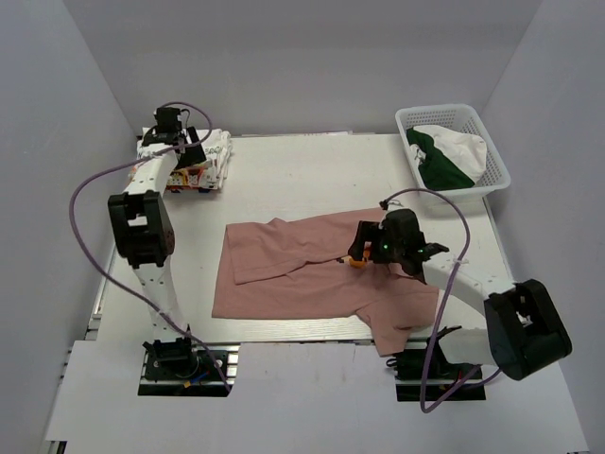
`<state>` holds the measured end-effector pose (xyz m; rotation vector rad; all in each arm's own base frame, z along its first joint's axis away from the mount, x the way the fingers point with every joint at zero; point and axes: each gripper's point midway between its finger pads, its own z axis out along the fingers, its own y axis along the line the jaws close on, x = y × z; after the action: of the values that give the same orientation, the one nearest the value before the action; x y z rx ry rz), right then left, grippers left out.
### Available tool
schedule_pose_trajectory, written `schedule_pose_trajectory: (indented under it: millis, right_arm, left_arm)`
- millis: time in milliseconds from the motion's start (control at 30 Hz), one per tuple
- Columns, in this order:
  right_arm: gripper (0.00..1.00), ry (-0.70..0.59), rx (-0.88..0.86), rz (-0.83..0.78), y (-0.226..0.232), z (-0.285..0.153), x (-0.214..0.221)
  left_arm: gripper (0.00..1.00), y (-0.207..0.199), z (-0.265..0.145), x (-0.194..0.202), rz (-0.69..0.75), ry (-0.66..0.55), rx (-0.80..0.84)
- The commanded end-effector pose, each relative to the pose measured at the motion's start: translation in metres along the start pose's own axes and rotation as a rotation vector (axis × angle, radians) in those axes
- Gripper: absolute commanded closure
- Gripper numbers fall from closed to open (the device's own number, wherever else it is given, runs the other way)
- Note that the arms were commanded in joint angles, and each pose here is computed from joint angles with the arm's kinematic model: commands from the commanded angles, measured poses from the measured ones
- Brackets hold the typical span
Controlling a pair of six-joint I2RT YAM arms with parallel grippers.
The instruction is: Fold and stack the t-shirts
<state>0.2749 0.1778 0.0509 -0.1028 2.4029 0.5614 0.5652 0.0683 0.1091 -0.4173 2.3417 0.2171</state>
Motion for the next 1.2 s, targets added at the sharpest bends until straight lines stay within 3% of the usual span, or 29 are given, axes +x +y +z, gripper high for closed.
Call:
schedule_pose_trajectory:
  millis: [0, 33, 100, 133, 167, 233, 267, 433, 500, 567, 767, 1033, 1167]
  right_arm:
    - [0.10, -0.095, 0.006, 0.031, 0.006, -0.013, -0.027]
    - [0.10, -0.121, 0.034, 0.055, 0.002, -0.016, -0.032]
    - [0.10, -0.163, 0.074, 0.086, -0.003, -0.021, -0.042]
    - [0.10, -0.146, 0.099, 0.095, -0.007, -0.024, -0.037]
    - [0.10, -0.168, 0.121, 0.104, -0.011, -0.027, -0.041]
    - [0.10, -0.181, 0.130, 0.116, -0.013, -0.030, -0.042]
    - [0.10, -0.183, 0.142, 0.126, -0.016, -0.031, -0.039]
    - [0.10, -0.223, 0.181, 0.146, -0.025, -0.038, -0.041]
    - [0.10, -0.232, 0.185, 0.144, -0.027, -0.040, -0.041]
    - [0.10, -0.242, 0.189, 0.149, -0.028, -0.043, -0.042]
    - [0.10, -0.231, 0.199, 0.150, -0.031, -0.043, -0.038]
    - [0.10, -0.234, 0.186, 0.159, -0.029, -0.047, -0.037]
    - [0.10, -0.234, 0.192, 0.162, -0.031, -0.047, -0.036]
  left_arm:
    - [0.00, -0.034, -0.102, -0.001, -0.181, 0.019, 0.214]
    - [0.00, -0.035, -0.120, 0.034, -0.209, 0.077, 0.238]
    - [0.00, -0.055, -0.140, 0.059, -0.254, 0.072, 0.327]
    - [0.00, -0.053, -0.140, 0.107, -0.269, 0.163, 0.312]
    - [0.00, -0.054, -0.159, 0.111, -0.292, 0.141, 0.333]
    - [0.00, -0.061, -0.174, 0.148, -0.289, 0.207, 0.326]
    - [0.00, -0.056, -0.178, 0.184, -0.265, 0.281, 0.292]
    - [0.00, -0.051, -0.230, 0.256, -0.238, 0.374, 0.308]
    - [0.00, -0.034, -0.235, 0.288, -0.233, 0.421, 0.242]
    - [0.00, -0.033, -0.243, 0.298, -0.244, 0.418, 0.256]
    - [0.15, -0.054, -0.245, 0.321, -0.222, 0.464, 0.363]
    - [0.38, -0.066, -0.229, 0.323, -0.187, 0.439, 0.324]
    - [0.39, -0.058, -0.220, 0.320, -0.175, 0.410, 0.244]
